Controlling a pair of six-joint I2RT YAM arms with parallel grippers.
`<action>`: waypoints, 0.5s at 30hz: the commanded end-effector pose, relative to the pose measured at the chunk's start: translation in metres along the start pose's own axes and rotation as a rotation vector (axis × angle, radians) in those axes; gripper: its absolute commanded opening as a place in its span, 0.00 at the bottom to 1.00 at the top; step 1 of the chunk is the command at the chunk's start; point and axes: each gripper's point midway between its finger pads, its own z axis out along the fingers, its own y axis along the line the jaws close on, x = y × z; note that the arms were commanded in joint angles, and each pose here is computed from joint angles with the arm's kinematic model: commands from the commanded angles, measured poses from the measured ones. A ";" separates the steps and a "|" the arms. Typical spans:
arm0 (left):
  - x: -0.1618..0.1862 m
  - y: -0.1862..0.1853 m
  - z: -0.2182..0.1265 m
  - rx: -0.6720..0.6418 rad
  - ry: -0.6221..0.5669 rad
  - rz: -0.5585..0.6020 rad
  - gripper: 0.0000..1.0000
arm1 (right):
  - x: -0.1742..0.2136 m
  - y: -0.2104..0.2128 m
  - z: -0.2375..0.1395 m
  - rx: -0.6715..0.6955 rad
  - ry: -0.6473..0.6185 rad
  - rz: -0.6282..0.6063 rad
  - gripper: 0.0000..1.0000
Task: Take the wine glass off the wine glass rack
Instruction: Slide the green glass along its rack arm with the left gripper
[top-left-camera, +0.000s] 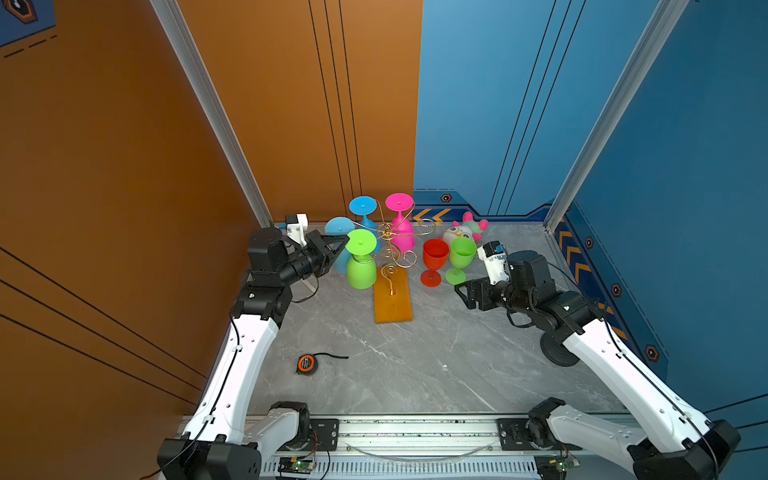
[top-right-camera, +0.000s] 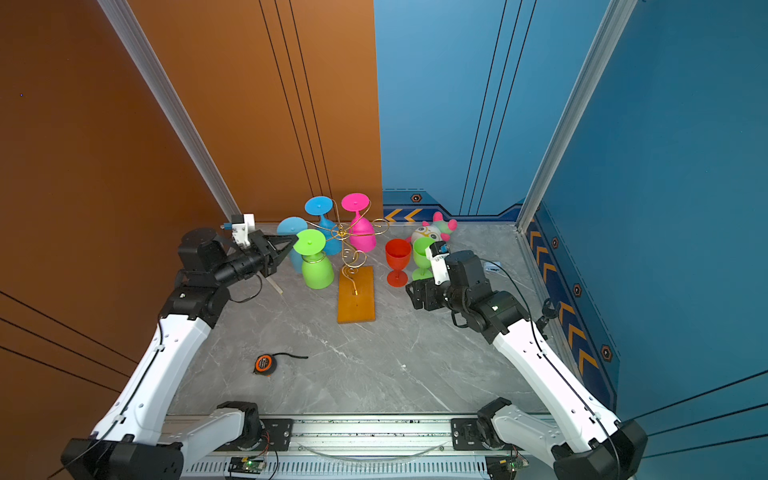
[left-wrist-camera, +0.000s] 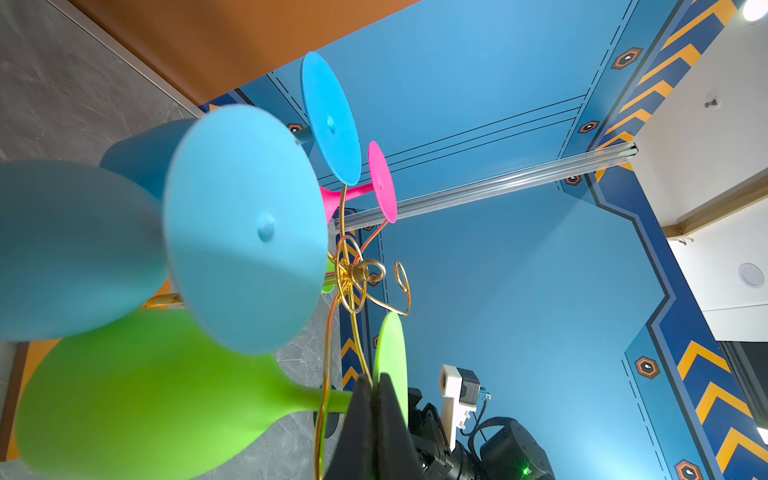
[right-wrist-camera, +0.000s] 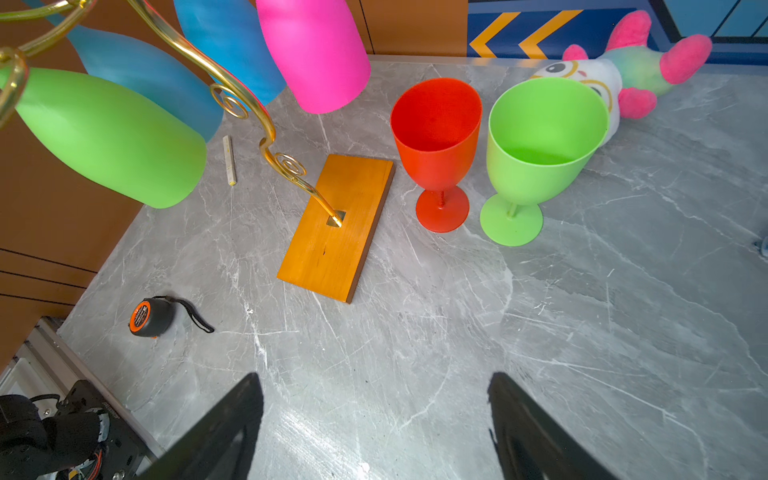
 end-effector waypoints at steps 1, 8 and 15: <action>-0.006 -0.019 0.002 0.037 -0.022 0.068 0.00 | 0.000 -0.002 -0.004 0.012 -0.018 0.009 0.86; 0.005 -0.023 0.012 0.045 0.021 0.079 0.00 | 0.000 -0.003 -0.005 0.017 -0.023 0.009 0.86; 0.017 -0.027 0.013 0.061 0.071 0.093 0.00 | 0.000 -0.003 -0.005 0.016 -0.025 0.011 0.86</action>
